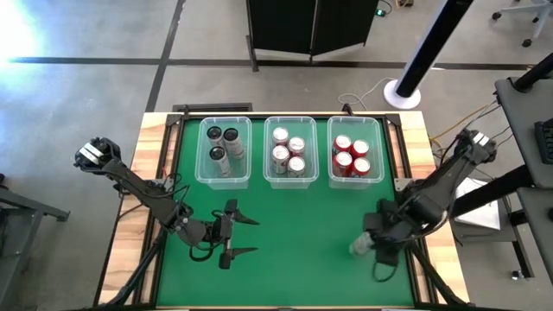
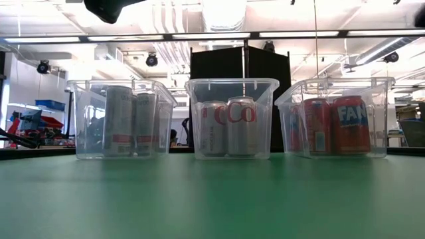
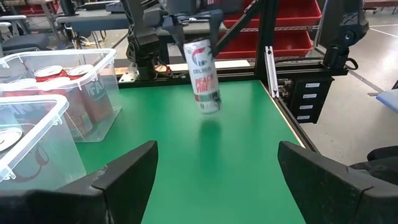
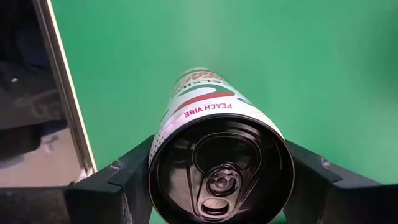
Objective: Sort soda cans
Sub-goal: Put the white soda can into the left transparent bin
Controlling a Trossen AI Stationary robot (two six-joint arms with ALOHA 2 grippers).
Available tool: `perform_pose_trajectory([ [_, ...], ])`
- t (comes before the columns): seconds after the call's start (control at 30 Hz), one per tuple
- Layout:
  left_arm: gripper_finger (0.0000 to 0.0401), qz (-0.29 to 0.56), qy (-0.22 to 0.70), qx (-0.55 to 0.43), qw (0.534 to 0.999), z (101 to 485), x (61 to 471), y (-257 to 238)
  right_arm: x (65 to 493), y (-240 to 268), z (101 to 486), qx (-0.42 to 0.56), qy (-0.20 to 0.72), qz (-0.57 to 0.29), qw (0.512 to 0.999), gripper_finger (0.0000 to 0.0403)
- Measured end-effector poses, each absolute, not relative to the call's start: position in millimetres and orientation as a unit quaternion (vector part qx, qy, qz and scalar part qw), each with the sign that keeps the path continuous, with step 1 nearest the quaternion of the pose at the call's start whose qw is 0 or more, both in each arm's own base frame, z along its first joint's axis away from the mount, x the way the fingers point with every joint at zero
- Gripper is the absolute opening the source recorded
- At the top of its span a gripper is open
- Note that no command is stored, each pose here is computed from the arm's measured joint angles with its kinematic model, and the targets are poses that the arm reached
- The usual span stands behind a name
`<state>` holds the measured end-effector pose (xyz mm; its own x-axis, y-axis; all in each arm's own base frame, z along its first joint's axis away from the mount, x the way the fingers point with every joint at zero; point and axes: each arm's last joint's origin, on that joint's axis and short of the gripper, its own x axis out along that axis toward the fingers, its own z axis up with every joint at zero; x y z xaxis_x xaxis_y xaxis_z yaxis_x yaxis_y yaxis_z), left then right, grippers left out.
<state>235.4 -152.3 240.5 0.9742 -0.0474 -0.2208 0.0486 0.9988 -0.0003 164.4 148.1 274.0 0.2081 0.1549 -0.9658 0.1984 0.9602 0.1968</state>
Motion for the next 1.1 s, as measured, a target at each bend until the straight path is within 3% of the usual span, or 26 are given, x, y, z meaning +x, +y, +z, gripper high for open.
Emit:
perform_pose_trajectory([
  [0.27,0.0315,-0.024,0.110,0.002,0.994,240.6,235.4,-152.3,264.5,176.2,288.1,0.027,0.653,0.022,0.757,0.0248],
  [0.4,0.0315,-0.043,0.123,-0.009,0.991,237.8,235.5,-153.7,308.0,170.9,288.2,-0.017,0.680,0.022,0.733,0.0248],
  [0.57,0.0315,-0.054,0.134,-0.018,0.989,235.9,235.0,-154.3,357.5,158.5,285.5,-0.045,0.665,0.052,0.743,0.0248],
  [0.8,0.0315,-0.051,0.136,-0.017,0.989,235.4,235.0,-154.1,397.8,133.5,290.5,-0.072,0.639,0.080,0.762,0.0248],
  [1.1,0.0315,-0.027,0.131,-0.020,0.991,236.3,235.8,-152.5,408.4,116.9,277.9,-0.065,0.648,0.067,0.756,0.0248],
])
